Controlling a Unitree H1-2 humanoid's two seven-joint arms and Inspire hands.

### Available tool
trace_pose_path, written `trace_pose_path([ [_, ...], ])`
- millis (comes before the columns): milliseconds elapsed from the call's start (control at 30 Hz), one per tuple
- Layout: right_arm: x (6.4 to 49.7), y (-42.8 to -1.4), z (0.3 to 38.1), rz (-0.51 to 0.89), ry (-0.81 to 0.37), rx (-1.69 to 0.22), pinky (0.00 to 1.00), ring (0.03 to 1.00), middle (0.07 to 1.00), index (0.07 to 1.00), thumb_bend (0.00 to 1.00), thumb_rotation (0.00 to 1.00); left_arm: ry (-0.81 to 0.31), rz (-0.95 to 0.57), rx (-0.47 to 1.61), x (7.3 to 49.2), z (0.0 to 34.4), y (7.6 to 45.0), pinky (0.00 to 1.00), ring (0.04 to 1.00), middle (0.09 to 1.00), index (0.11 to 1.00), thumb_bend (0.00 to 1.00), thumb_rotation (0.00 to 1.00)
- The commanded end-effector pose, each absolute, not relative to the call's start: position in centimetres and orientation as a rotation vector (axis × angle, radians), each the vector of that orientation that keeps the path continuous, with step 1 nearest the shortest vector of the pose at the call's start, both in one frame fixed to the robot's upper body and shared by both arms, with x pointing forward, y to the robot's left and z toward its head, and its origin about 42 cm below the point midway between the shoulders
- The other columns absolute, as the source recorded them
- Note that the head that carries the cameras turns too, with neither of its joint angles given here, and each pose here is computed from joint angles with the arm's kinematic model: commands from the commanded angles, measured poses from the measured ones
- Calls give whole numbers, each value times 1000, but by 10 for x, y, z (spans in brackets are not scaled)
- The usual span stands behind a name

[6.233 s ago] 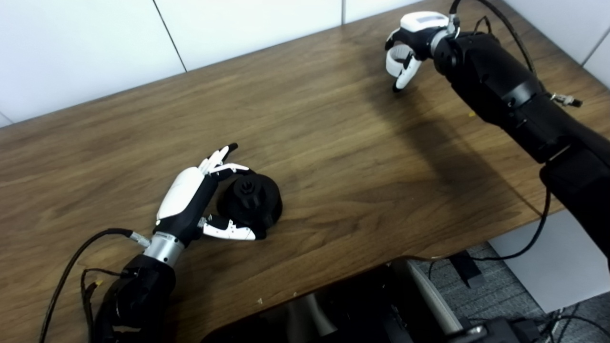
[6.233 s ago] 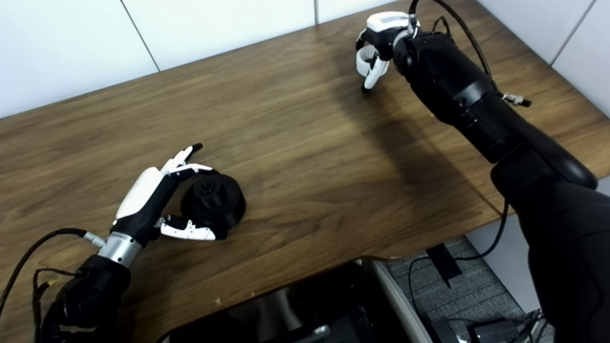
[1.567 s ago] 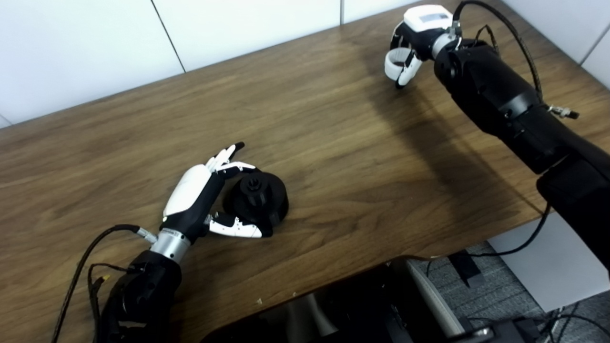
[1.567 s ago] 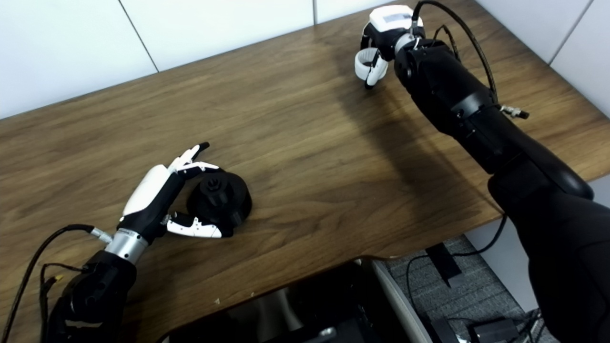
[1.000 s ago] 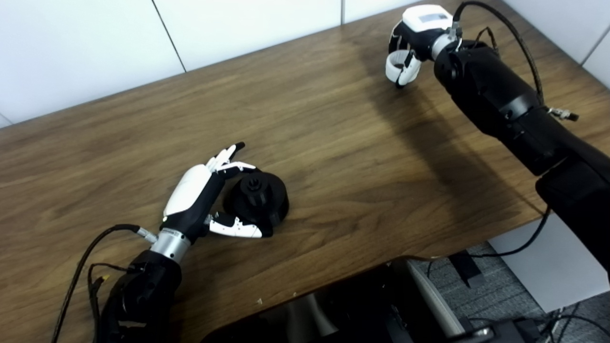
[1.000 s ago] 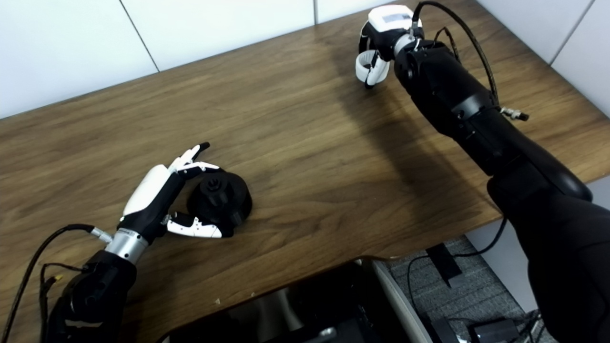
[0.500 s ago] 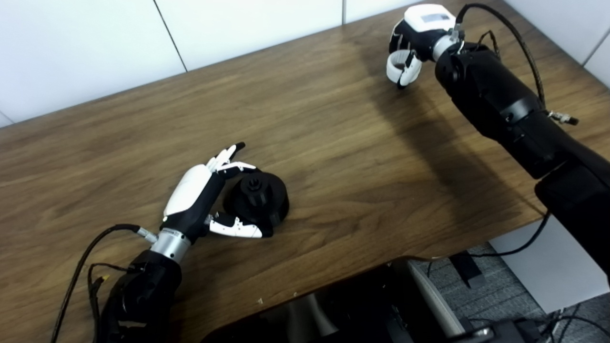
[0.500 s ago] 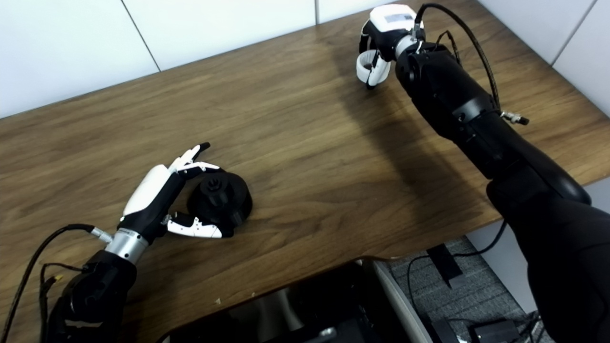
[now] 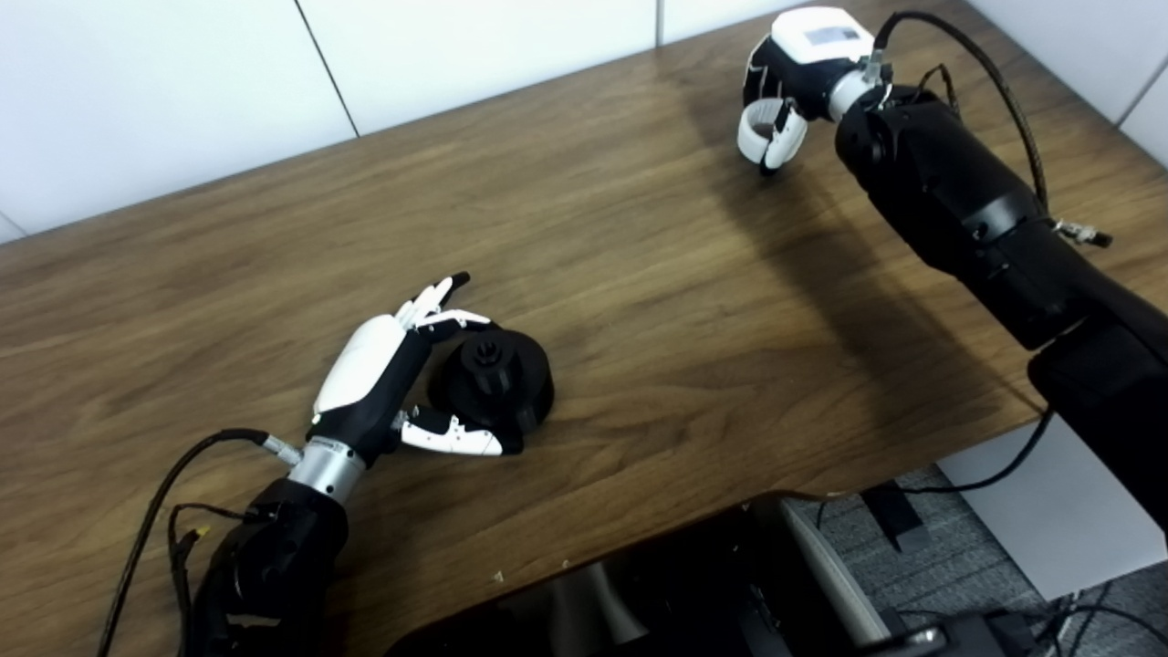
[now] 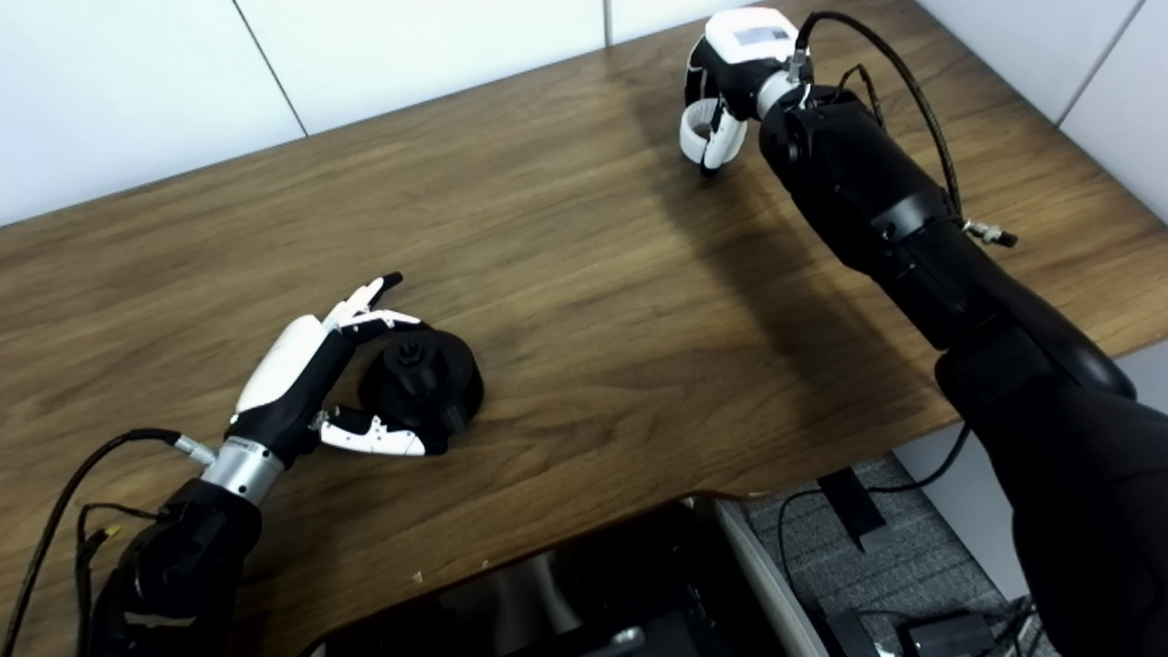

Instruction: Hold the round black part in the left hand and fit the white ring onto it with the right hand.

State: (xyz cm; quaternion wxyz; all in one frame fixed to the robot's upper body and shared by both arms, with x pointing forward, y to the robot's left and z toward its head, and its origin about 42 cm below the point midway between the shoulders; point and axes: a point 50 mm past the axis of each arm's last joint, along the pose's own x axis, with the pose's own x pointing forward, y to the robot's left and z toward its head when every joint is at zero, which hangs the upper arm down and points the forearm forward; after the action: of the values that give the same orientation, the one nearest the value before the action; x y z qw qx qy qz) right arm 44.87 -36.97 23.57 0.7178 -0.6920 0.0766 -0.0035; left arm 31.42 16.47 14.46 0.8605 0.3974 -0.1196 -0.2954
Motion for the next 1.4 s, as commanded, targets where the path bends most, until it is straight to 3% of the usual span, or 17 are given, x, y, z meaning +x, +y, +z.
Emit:
trace_pose_path([
  [0, 455, -375, 271, -73, 76, -1545, 843, 602, 464, 524, 526, 3, -296, -613, 848, 319, 156, 164, 1000, 1000, 1000, 633, 1000, 340],
  [67, 455, -375, 273, -78, 63, -1547, 692, 578, 460, 527, 526, 3, -296, -612, 849, 319, 156, 164, 1000, 1000, 1000, 634, 1000, 337],
  [233, 456, -374, 280, -89, 65, -1558, 783, 617, 469, 520, 527, 4, -299, -612, 849, 320, 155, 164, 1000, 1000, 1000, 633, 1000, 335],
  [400, 457, -373, 289, -94, 49, -1538, 466, 518, 476, 510, 529, 4, -297, -612, 849, 321, 155, 163, 1000, 1000, 1000, 634, 1000, 334],
  [500, 457, -372, 295, -93, 24, -1549, 411, 504, 478, 506, 530, 3, -298, -609, 845, 321, 155, 163, 1000, 1000, 1000, 634, 1000, 335],
  [533, 457, -372, 297, -92, 19, -1558, 617, 567, 480, 505, 530, 3, -298, -608, 844, 322, 154, 163, 1000, 1000, 1000, 632, 1000, 331],
  [600, 456, -371, 304, -94, -2, -1574, 792, 614, 480, 506, 530, 4, -299, -606, 843, 322, 154, 163, 1000, 1000, 1000, 631, 1000, 331],
  [633, 456, -369, 307, -98, -18, -1578, 946, 639, 477, 511, 529, 3, -300, -606, 844, 322, 155, 162, 1000, 1000, 1000, 632, 1000, 326],
  [667, 455, -368, 311, -99, -33, -1586, 957, 637, 476, 512, 529, 3, -301, -607, 843, 322, 155, 162, 1000, 1000, 1000, 632, 1000, 326],
  [767, 453, -366, 319, -100, -68, -1588, 540, 513, 463, 525, 527, 2, -302, -607, 842, 323, 155, 162, 1000, 1000, 1000, 632, 1000, 327],
  [800, 453, -365, 320, -101, -78, -1585, 471, 485, 461, 527, 526, 2, -301, -607, 842, 323, 154, 162, 1000, 1000, 1000, 632, 1000, 327],
  [1033, 453, -359, 334, -102, -138, -1596, 371, 456, 470, 517, 528, 1, -297, -609, 846, 324, 155, 162, 1000, 1000, 1000, 633, 1000, 325],
  [1067, 453, -358, 336, -104, -142, -1597, 424, 471, 469, 518, 528, 2, -299, -608, 847, 324, 155, 163, 1000, 1000, 1000, 632, 1000, 325],
  [1100, 453, -357, 337, -106, -146, -1602, 580, 512, 470, 518, 528, 2, -300, -607, 846, 324, 155, 163, 1000, 1000, 1000, 632, 1000, 324],
  [1200, 452, -354, 341, -106, -156, -1614, 792, 559, 470, 520, 528, 3, -298, -608, 848, 324, 155, 163, 1000, 1000, 1000, 631, 1000, 324],
  [1367, 450, -353, 342, -99, -163, -1621, 941, 573, 473, 516, 528, 4, -301, -608, 849, 324, 155, 162, 1000, 1000, 1000, 631, 1000, 333],
])
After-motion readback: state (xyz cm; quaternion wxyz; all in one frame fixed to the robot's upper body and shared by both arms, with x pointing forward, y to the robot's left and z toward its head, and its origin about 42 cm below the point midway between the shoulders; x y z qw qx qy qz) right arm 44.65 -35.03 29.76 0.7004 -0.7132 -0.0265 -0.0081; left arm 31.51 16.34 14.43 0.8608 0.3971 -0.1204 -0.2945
